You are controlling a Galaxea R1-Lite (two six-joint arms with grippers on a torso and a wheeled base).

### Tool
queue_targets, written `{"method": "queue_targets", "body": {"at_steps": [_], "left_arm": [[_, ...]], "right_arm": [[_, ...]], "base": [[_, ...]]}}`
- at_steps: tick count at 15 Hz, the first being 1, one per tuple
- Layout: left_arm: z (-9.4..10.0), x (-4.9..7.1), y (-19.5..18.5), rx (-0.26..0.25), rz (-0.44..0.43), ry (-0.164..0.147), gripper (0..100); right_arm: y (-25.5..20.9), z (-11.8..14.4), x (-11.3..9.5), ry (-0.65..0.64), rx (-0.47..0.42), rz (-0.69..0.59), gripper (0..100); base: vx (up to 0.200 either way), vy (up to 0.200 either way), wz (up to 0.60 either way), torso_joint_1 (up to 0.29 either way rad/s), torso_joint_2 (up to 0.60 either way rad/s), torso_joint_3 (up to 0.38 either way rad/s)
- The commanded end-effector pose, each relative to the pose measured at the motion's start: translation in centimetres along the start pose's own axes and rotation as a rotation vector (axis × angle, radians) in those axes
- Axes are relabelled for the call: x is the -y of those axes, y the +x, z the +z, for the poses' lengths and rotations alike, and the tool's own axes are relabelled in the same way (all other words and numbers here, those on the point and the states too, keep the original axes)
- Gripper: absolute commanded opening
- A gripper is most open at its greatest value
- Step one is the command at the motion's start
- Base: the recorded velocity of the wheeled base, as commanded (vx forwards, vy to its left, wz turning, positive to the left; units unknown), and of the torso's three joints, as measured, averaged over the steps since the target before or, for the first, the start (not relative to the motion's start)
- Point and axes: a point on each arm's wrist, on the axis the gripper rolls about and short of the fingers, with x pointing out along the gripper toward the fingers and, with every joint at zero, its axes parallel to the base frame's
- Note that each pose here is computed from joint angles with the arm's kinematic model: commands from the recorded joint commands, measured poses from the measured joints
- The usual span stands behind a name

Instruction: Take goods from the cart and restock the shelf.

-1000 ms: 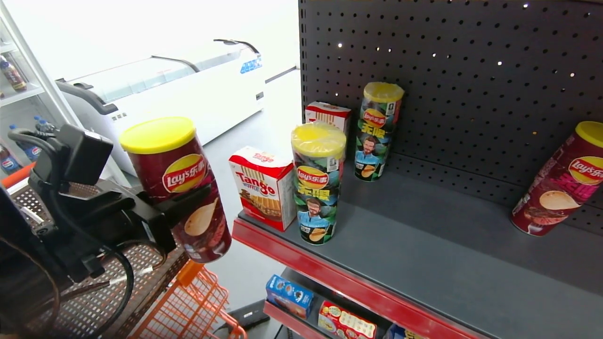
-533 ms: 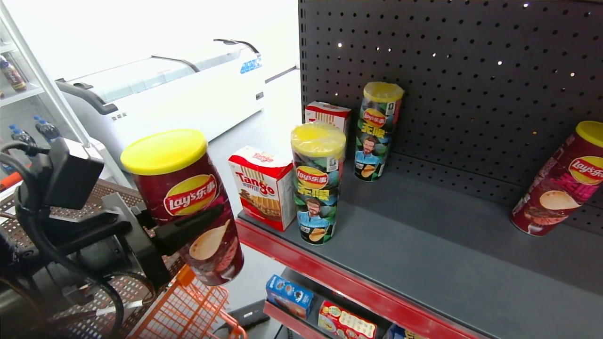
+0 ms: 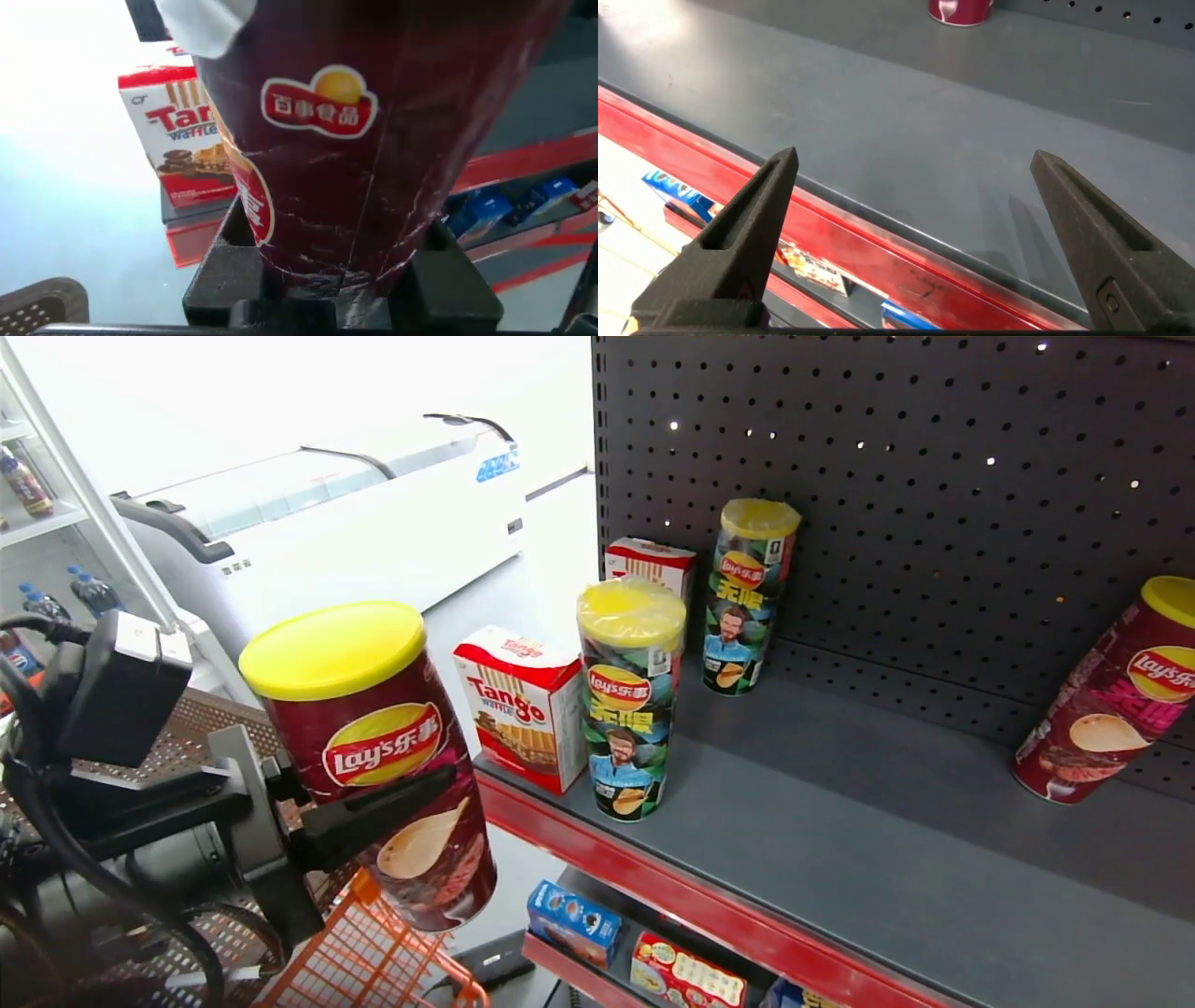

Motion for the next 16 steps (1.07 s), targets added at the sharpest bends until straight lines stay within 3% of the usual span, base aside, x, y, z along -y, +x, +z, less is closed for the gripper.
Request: {"method": "queue_targets", "body": {"at_steps": [1, 3, 7, 12, 16], "left_arm": [[0.7, -0.6, 1.4, 0.01, -0.039, 0.006, 0], [0.9, -1.1, 2.7, 0.004, -0.052, 0.043, 0], [0.8, -0.4, 3.9, -0.001, -0.194, 0.039, 0], [1.1, 0.9, 4.5, 0.009, -0.279, 0.042, 0], [0.9, 1.3, 4.6, 0.013, -0.408, 0.038, 0]], "right_arm": [[0.0, 0.0, 0.0, 0.0, -0.002, 0.0, 100], [0.0, 0.0, 0.0, 0.0, -0.002, 0.0, 100], [0.0, 0.0, 0.0, 0.0, -0.002, 0.0, 100], [0.0, 0.0, 0.0, 0.0, 0.0, 0.001, 100], [0.0, 0.0, 0.0, 0.0, 0.0, 0.0, 100]], "base": [[0.0, 0.0, 0.0, 0.0, 0.0, 0.0], [0.0, 0.0, 0.0, 0.0, 0.0, 0.0], [0.0, 0.0, 0.0, 0.0, 0.0, 0.0], [0.0, 0.0, 0.0, 0.0, 0.0, 0.0], [0.0, 0.0, -0.6, 0.001, 0.0, 0.001]]}}
